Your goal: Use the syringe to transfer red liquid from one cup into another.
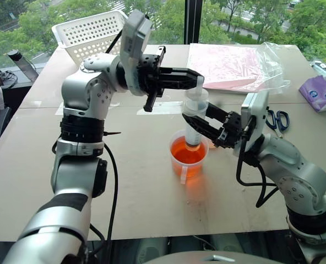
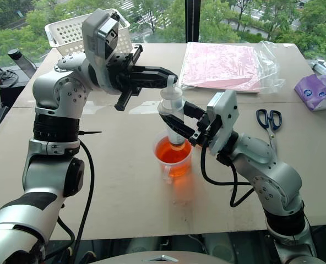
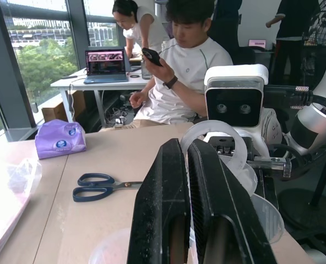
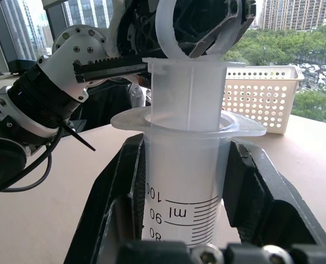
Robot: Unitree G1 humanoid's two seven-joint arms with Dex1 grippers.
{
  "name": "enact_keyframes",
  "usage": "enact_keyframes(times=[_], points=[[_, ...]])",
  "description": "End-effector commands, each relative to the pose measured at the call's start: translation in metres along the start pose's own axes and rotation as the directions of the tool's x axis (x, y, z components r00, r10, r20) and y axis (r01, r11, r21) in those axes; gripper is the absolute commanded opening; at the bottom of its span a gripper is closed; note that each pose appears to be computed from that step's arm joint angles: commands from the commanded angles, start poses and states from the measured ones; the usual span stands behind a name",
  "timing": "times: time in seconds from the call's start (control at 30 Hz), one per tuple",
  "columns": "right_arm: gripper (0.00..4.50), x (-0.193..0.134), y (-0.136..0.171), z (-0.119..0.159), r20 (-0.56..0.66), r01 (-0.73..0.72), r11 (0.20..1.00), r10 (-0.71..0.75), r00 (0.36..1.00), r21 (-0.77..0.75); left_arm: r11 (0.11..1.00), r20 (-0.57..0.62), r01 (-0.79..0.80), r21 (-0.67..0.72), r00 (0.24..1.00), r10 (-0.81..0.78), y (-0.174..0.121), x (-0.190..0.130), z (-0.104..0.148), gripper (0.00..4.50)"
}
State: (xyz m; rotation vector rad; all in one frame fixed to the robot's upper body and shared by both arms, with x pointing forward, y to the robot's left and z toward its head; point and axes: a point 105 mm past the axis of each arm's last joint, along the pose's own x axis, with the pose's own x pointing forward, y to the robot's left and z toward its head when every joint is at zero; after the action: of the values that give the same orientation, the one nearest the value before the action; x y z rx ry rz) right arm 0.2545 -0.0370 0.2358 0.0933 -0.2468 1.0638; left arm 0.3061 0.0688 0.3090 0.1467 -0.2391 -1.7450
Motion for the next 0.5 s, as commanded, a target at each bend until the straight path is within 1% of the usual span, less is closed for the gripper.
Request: enact_keyframes(times=[0.03,0.5], points=[[1.49,0.0003,0.0129,0.0009,-0.001,-0.062,0.998,0.062,0.998,0.006,0.996,0.040,-0.030,0.085,0.999,0.027,0.0029,-0.0003,0.0237,0.09],[1.49,0.0001,0.0122,0.0007,-0.004,-0.063,0.998,0.064,0.998,0.005,0.998,0.037,-0.018,0.063,0.999,0.015,0.0005,-0.0003,0.0212,0.09]])
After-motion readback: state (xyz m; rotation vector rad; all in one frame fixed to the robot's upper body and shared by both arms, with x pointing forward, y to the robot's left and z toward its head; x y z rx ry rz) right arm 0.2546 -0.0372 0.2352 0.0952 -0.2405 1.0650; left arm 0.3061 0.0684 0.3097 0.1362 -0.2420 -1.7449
